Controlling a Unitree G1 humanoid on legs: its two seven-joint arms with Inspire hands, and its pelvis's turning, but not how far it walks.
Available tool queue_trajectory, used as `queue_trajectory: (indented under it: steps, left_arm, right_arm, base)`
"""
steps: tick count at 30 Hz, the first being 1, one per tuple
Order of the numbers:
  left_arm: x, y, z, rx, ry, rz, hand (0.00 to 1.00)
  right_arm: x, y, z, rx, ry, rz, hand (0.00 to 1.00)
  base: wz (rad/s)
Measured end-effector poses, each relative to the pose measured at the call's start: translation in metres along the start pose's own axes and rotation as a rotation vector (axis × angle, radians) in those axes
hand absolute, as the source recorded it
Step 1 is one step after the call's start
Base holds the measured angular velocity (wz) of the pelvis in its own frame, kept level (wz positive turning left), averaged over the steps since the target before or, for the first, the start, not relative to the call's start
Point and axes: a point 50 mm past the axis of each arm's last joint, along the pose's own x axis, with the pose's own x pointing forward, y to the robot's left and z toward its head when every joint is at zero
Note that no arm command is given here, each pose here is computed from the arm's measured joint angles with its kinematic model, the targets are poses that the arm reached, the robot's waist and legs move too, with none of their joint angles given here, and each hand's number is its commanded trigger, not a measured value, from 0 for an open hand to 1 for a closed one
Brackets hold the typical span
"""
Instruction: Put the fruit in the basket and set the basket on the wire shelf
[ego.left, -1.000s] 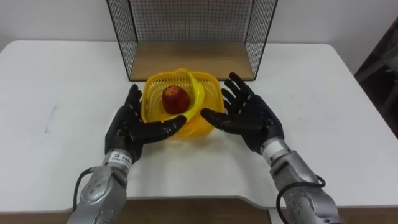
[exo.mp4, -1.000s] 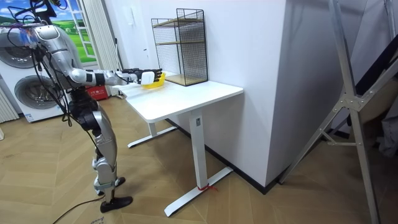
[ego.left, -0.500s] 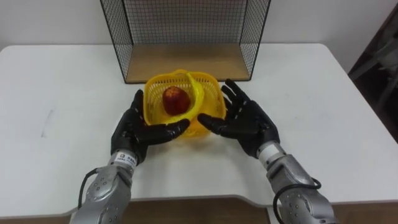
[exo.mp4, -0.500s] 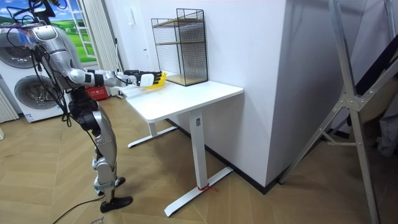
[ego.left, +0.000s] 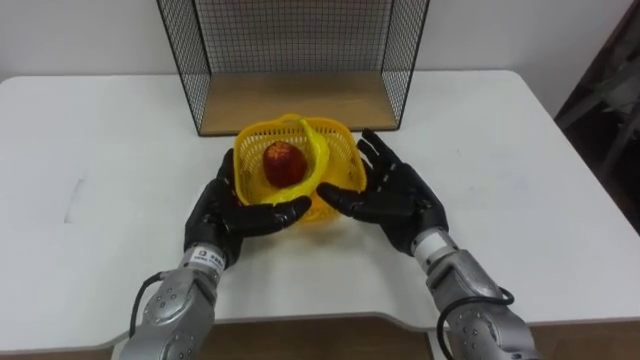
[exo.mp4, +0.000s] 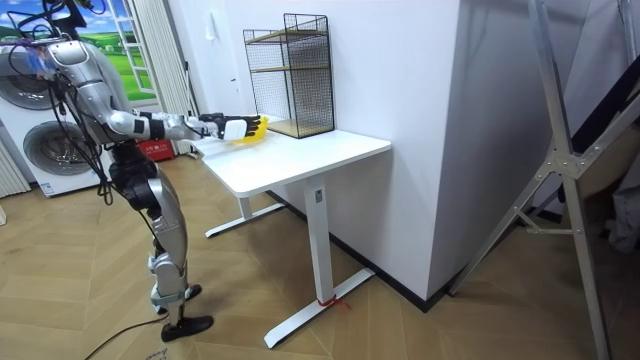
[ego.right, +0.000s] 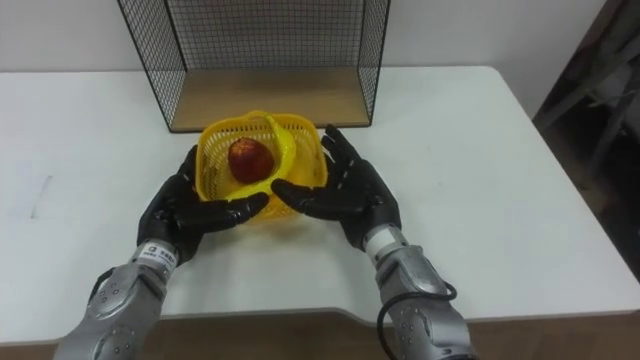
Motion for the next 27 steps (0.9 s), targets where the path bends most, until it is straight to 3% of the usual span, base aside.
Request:
queue_trajectory:
  steps: [27]
  left_arm:
    - [0.01,-0.023,0.009,-0.049,-0.042,-0.053,0.0]
  right_arm:
    - [0.002,0.0,0.006,0.01,-0.047,-0.082,0.0]
  base:
    - [-0.04]
